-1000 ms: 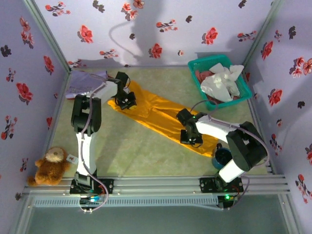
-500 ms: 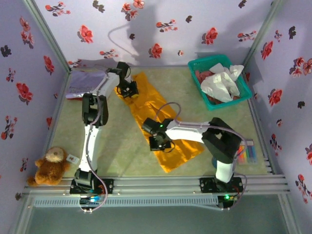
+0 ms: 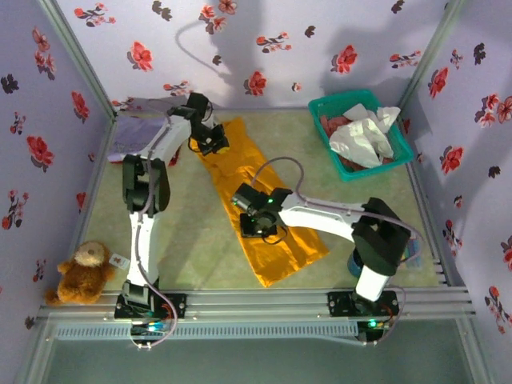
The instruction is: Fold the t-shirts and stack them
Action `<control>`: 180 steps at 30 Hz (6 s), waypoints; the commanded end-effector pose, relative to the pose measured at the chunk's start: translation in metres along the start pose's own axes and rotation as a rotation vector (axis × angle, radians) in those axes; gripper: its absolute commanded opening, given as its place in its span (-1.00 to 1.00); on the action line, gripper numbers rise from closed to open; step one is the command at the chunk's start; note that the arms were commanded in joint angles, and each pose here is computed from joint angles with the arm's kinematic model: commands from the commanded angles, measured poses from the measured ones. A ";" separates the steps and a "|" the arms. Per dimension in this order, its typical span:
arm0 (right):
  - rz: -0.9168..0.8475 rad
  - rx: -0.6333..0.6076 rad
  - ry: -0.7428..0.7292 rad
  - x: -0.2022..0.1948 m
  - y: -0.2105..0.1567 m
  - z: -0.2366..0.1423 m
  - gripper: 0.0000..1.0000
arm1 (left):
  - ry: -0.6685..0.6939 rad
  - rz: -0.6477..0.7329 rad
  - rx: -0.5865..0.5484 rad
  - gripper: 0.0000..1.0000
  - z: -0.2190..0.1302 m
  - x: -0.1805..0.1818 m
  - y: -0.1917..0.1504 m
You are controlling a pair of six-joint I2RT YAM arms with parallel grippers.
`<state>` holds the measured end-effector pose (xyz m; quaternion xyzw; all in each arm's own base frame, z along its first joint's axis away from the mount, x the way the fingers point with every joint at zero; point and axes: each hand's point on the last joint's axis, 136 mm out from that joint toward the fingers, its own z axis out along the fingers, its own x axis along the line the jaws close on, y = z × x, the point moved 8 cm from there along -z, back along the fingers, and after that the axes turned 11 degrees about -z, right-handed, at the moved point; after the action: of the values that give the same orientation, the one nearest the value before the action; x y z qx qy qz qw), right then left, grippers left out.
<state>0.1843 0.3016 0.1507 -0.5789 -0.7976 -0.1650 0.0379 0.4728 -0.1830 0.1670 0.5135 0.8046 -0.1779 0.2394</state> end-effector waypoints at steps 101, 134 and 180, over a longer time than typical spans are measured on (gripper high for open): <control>0.250 -0.055 0.057 -0.082 -0.096 -0.079 -0.36 | 0.147 0.168 -0.017 -0.38 -0.074 0.030 -0.160; 0.240 0.176 0.147 -0.080 -0.128 0.002 -0.09 | 0.307 0.130 0.111 -0.34 -0.017 0.170 -0.343; 0.223 -0.040 0.159 -0.105 0.028 -0.071 -1.00 | 0.073 0.087 0.048 -1.00 -0.051 0.051 -0.206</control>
<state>0.2245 0.1913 0.1918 -0.6775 -0.6889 -0.2325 0.1114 0.2451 -0.2052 0.1843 0.5229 0.8079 -0.1684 0.2135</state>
